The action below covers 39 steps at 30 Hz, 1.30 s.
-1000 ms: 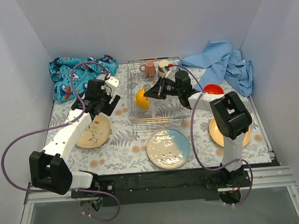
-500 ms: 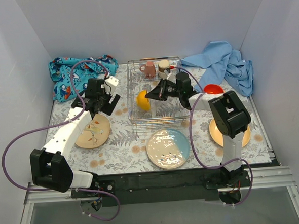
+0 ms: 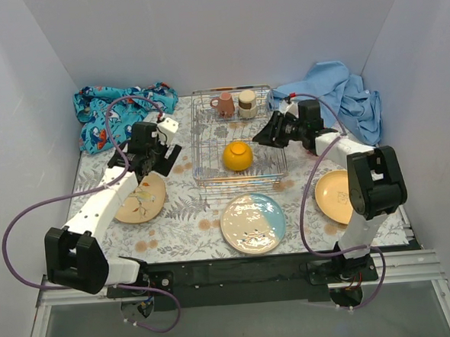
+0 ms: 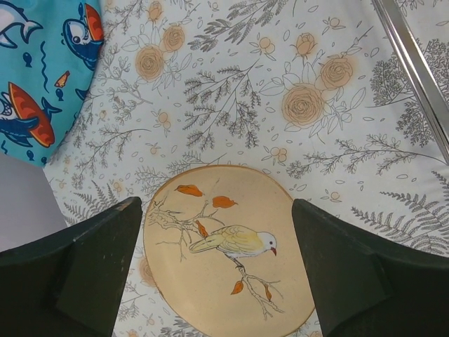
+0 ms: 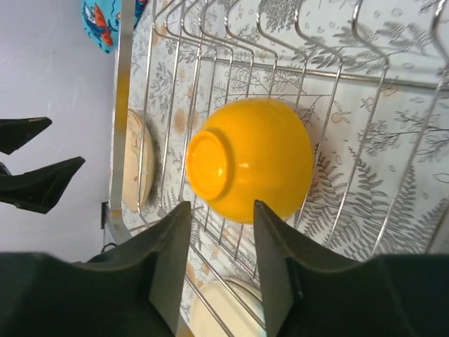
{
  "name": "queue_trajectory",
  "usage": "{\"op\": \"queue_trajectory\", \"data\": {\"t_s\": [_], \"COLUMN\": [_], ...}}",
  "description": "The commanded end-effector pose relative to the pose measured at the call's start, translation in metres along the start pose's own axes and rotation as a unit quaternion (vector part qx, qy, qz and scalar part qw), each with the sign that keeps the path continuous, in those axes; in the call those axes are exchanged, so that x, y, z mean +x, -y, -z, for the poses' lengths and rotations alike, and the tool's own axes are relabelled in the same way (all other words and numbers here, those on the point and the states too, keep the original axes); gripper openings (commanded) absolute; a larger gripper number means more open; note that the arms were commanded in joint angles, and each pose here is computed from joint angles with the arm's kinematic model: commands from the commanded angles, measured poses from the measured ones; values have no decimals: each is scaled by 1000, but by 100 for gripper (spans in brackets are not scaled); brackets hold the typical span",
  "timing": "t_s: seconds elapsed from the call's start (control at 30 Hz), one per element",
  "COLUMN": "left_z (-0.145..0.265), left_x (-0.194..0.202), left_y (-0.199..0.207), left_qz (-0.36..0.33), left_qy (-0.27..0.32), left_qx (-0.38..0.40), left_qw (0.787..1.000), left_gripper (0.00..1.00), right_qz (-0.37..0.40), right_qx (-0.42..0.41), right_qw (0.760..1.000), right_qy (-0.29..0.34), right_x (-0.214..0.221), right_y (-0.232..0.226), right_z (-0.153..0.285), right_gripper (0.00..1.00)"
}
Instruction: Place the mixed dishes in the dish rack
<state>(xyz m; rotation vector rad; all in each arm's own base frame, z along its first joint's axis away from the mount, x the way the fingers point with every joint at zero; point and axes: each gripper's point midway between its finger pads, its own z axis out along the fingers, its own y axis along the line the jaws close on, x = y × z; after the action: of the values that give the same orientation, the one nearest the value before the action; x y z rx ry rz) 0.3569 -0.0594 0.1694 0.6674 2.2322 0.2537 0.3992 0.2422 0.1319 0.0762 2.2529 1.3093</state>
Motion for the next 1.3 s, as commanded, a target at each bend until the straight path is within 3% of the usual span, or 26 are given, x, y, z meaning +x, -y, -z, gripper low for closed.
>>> {"op": "queue_trajectory", "data": {"t_s": [0.0,0.07,0.1,0.23,0.3,0.33,0.37,0.5,0.77,1.03,1.27], "left_z": [14,16,17,23,26,27,27,30,30,33,32], "left_x": [-15,-18,-19,-24,-26,-27,-27,-27,-26,-30,-36], "left_y": [-5,-3,-2,0,0,-1,-1,-1,-2,-8,-16], "left_qz": [18,25,27,28,26,27,27,28,32,35,47], "left_qy": [48,58,62,78,84,87,89,95,102,104,106], "left_qx": [-5,1,4,11,12,11,11,11,5,-2,-7], "left_qw": [999,998,998,997,996,996,996,995,994,994,993], "left_gripper": [89,89,89,89,90,90,90,91,92,93,92], "right_qz": [153,206,278,395,406,450,428,430,385,342,320], "right_qx": [28,49,55,117,144,163,178,243,267,272,293], "right_qw": [987,977,958,910,902,877,882,860,861,872,866], "right_qy": [26,33,43,42,-25,-33,-83,-132,-196,-220,-248], "right_x": [-39,-51,-64,-95,-84,-103,-89,-100,-92,-84,-75], "right_y": [-37,-44,-51,-35,-7,-7,17,60,99,123,150], "right_z": [40,57,64,103,111,122,125,145,140,127,122], "right_gripper": [51,51,51,50,49,49,48,48,45,45,43]}}
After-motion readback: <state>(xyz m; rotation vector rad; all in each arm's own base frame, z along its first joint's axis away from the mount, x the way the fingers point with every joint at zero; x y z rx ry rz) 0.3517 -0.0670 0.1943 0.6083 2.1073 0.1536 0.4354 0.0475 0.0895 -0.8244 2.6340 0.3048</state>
